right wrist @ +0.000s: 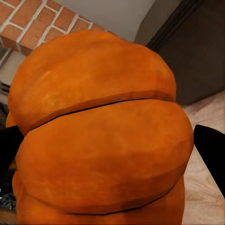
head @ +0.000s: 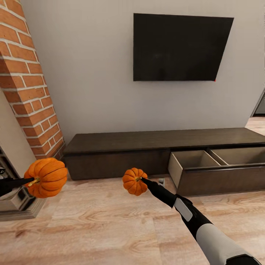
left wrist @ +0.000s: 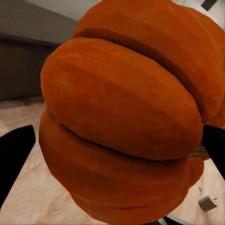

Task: Place each of the two pumpkins and all three candles from the living room inside a cabinet in the living room (use any cabinet), then make sure every cabinet is closed, and position the cauldron so it is next to a table in the living room.

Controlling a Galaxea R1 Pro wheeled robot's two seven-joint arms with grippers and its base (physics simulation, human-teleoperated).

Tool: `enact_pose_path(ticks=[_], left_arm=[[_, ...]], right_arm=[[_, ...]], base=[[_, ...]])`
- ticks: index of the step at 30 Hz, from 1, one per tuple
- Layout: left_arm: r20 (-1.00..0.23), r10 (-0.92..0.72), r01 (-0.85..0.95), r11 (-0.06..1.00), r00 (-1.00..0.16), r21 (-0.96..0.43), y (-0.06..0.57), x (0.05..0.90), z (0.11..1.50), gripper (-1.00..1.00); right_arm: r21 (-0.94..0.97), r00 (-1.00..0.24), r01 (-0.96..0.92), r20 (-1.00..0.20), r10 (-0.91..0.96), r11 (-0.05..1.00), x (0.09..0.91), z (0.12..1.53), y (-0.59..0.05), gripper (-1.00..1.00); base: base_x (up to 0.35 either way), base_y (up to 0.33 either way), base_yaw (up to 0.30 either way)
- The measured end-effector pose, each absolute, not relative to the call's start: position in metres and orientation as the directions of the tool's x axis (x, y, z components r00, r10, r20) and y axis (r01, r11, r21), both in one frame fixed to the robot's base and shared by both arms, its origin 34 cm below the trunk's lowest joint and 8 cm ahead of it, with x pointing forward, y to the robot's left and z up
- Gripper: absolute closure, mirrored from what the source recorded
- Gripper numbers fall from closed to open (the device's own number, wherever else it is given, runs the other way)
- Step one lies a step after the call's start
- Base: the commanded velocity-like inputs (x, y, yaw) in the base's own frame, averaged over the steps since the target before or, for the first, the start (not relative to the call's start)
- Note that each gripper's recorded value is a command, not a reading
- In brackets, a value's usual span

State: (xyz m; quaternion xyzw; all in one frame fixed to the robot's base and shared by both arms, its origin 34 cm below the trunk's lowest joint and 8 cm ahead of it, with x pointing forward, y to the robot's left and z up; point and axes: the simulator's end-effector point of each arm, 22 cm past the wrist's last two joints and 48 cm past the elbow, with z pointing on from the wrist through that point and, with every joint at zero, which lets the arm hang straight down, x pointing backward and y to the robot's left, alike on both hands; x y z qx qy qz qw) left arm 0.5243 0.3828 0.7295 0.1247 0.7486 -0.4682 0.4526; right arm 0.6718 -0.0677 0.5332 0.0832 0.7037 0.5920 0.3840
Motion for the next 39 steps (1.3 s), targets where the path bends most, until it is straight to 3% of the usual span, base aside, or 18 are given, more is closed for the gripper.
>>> enact_pose_path(ticks=[27, 39], left_arm=[[-0.775, -0.236, 0.596, 0.522, -0.586, -0.610, 0.381, 0.539, 0.749, 1.00], [-0.774, -0.236, 0.596, 0.522, -0.587, -0.611, 0.380, 0.542, 0.758, 1.00]], right_arm=[[0.908, -0.701, -0.311, -0.419, 0.578, 0.280, 0.682, 0.550, -0.069, 1.00], [0.907, -0.701, -0.312, -0.420, 0.576, 0.281, 0.684, 0.558, -0.069, 1.00]], base=[[0.000, 0.000, -0.003], [0.000, 0.000, -0.253]])
